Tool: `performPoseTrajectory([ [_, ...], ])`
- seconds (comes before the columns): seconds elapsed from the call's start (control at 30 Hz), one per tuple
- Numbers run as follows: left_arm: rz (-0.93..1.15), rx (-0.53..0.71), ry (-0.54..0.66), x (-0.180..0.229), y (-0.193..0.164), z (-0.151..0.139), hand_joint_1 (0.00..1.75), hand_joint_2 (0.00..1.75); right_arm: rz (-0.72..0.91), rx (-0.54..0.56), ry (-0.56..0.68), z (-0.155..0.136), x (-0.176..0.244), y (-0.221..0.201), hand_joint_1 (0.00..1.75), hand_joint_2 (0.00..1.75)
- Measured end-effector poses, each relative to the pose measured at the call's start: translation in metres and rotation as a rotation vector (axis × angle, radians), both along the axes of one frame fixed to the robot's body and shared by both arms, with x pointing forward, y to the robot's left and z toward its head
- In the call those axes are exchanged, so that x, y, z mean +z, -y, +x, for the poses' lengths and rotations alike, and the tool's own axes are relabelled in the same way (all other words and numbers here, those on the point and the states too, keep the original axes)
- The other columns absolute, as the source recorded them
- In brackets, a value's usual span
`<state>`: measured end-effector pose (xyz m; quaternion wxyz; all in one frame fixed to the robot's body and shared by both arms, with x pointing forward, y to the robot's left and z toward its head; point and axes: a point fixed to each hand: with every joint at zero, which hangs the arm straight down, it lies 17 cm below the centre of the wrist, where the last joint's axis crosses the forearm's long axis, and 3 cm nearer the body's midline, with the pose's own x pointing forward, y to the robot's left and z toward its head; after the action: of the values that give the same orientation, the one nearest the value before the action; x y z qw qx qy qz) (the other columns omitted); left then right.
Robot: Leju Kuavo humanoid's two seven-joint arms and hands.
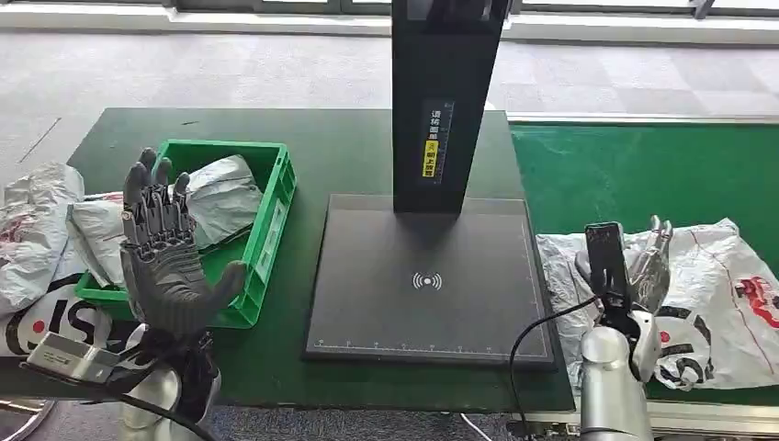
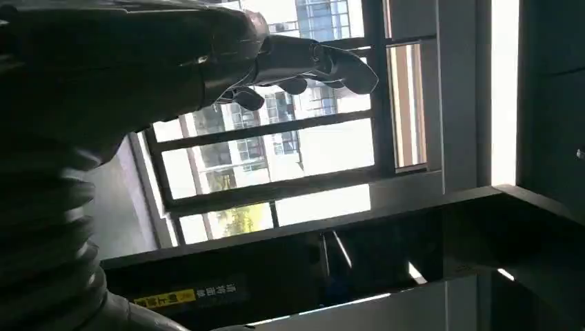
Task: Moved the parcel from conveyor to table for the left to box.
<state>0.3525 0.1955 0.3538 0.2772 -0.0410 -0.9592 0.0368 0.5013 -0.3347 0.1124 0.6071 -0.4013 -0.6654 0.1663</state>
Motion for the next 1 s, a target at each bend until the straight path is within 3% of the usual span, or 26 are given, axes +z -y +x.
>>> performPoseTrajectory([
  [0.07, 0.003, 0.000, 0.000, 0.000, 0.000, -0.001, 0.00, 1.75, 0.006, 0.015, -0.026, 0.002, -0.008, -0.003, 0.00, 1.75],
  [0.13, 0.011, -0.010, -0.009, -0.004, 0.002, -0.003, 0.00, 1.75, 0.019, 0.080, -0.188, 0.003, -0.057, -0.019, 0.00, 1.75],
  [0.17, 0.012, -0.013, -0.009, -0.004, 0.003, -0.004, 0.00, 1.75, 0.021, 0.084, -0.205, 0.002, -0.063, -0.020, 0.00, 1.75],
  [0.53, 0.016, -0.015, -0.013, -0.006, 0.003, -0.007, 0.00, 1.75, 0.027, 0.111, -0.308, 0.003, -0.092, -0.027, 0.00, 1.75],
  [0.9, 0.026, -0.014, -0.012, -0.006, 0.005, -0.007, 0.00, 1.75, 0.017, 0.074, -0.387, -0.001, -0.113, -0.019, 0.00, 1.75],
  [1.0, 0.027, -0.013, -0.012, -0.006, 0.005, -0.007, 0.00, 1.75, 0.000, 0.020, -0.414, -0.003, -0.118, -0.009, 0.00, 1.75],
])
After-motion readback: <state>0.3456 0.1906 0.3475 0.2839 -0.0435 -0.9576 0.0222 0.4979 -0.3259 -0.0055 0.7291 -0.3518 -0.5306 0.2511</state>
